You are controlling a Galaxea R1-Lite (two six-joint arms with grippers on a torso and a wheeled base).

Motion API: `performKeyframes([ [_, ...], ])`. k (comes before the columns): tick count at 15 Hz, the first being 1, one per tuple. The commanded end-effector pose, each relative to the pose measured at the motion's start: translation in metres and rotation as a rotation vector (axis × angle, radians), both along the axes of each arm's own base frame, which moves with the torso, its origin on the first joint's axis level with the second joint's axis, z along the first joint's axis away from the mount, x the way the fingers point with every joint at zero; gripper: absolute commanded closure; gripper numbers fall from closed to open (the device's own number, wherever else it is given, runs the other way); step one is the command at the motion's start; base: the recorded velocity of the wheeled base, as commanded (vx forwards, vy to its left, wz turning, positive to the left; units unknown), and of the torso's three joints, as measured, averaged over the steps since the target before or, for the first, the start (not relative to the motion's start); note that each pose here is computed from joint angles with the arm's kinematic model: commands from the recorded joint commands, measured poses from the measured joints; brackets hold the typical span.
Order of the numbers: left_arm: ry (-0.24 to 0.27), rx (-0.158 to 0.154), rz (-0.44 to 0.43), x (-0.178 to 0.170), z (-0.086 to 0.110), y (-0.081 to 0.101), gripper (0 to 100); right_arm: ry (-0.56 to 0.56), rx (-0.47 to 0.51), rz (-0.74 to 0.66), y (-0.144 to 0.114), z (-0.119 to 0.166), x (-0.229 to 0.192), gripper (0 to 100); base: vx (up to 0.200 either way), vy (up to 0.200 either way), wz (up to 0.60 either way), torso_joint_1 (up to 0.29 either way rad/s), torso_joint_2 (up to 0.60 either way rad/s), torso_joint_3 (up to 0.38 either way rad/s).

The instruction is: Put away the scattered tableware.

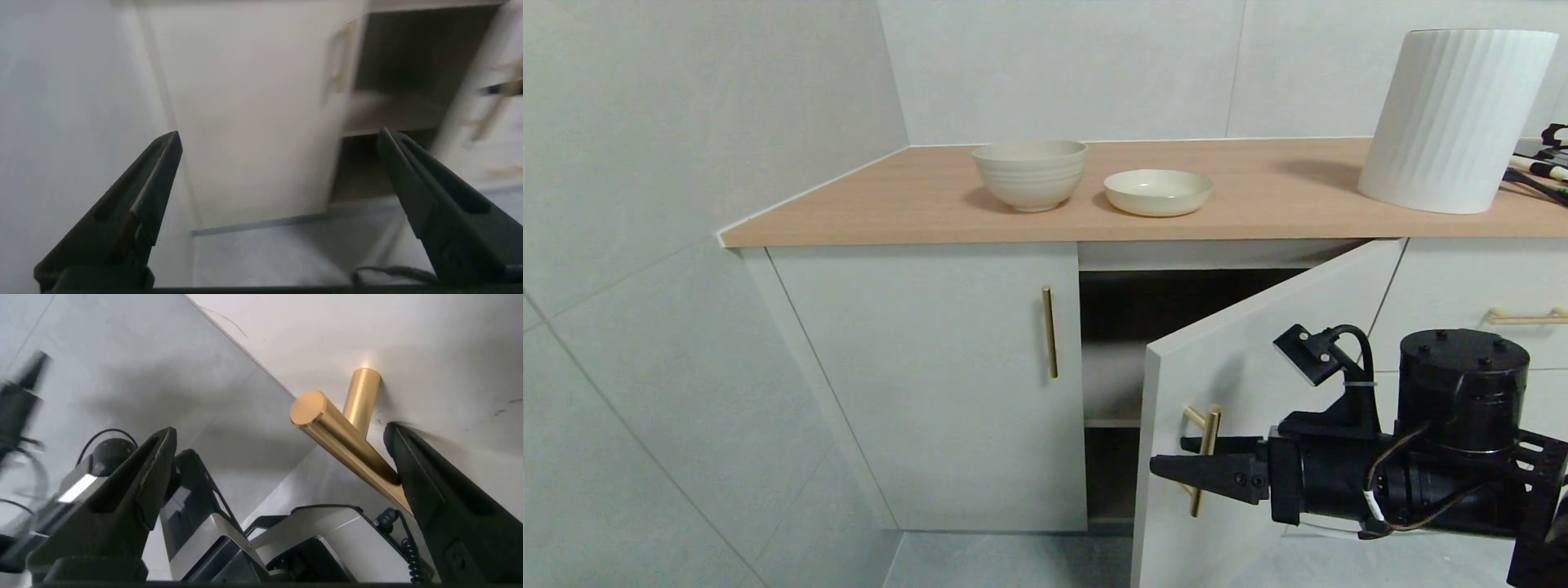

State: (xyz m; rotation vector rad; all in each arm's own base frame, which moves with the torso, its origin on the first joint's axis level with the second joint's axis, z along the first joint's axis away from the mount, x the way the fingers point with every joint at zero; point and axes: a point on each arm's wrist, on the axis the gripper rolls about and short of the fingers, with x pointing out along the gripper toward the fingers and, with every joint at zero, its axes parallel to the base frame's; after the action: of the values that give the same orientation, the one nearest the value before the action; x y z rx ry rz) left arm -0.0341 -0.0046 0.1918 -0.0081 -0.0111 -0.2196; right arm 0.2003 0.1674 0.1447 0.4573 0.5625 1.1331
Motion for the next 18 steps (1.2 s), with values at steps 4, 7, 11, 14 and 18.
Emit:
performKeyframes([
  [4,0.567,-0.059,-0.404,0.175,0.015,-0.024,0,0.001,-0.002,0.014,0.003,-0.001,-0.002,0,0.000,0.000,0.00,0.000,0.00,0.000],
  [7,0.614,-0.053,-0.496,0.212,-0.022,-0.048,0,0.017,-0.013,0.017,0.005,-0.006,-0.001,0,0.000,0.000,0.00,0.000,0.00,0.000],
  [11,0.672,-0.107,-0.601,0.229,-0.050,-0.082,0,0.027,-0.022,0.030,0.008,-0.009,-0.003,0,0.000,0.000,0.00,0.000,0.00,0.000],
  [14,0.739,-0.178,-0.637,0.236,-0.065,-0.102,0,0.040,-0.032,0.030,0.010,-0.014,-0.001,0,0.000,0.000,0.00,0.000,0.00,0.000],
  [18,0.722,-0.179,-0.635,0.244,-0.074,-0.107,100,0.044,-0.035,0.030,0.010,-0.015,0.000,0,0.000,0.000,0.00,0.000,0.00,0.000],
])
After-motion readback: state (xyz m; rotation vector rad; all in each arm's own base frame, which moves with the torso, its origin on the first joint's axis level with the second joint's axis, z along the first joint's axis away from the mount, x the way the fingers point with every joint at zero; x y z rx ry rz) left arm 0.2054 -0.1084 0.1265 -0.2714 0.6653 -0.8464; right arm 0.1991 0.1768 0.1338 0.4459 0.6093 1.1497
